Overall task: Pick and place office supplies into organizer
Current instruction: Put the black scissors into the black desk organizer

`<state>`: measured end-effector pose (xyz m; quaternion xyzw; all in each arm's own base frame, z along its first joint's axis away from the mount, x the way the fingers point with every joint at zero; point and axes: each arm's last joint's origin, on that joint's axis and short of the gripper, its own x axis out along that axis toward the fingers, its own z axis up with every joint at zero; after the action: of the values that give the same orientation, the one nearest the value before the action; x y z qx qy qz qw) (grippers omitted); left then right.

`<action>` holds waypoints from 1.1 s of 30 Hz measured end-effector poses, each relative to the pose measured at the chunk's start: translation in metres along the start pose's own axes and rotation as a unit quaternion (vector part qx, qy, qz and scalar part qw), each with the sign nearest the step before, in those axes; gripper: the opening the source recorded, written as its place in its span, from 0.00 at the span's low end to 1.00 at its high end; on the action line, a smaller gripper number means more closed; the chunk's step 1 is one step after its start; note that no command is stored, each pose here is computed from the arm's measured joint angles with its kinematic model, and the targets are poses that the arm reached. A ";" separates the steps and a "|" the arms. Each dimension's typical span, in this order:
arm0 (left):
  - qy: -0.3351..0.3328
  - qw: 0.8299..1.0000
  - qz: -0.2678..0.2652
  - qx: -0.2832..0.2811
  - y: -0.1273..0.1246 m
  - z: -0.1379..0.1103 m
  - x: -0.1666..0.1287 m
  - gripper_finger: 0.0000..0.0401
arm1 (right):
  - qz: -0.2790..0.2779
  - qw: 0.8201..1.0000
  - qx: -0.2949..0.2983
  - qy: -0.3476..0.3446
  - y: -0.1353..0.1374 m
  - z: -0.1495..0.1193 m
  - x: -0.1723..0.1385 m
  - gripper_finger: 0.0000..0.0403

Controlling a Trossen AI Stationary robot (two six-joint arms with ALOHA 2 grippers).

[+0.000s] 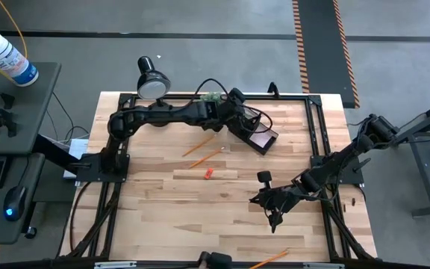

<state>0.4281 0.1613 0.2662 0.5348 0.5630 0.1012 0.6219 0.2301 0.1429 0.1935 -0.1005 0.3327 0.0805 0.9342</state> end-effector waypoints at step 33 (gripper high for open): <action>0.062 0.998 0.003 -0.027 -0.026 0.014 0.058 0.52 | 0.001 1.000 0.003 -0.007 0.000 0.001 0.000 0.00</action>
<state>0.4472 0.1852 0.2080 0.5124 0.5957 0.1510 0.5999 0.2309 0.1434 0.1946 -0.0972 0.3266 0.0811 0.9366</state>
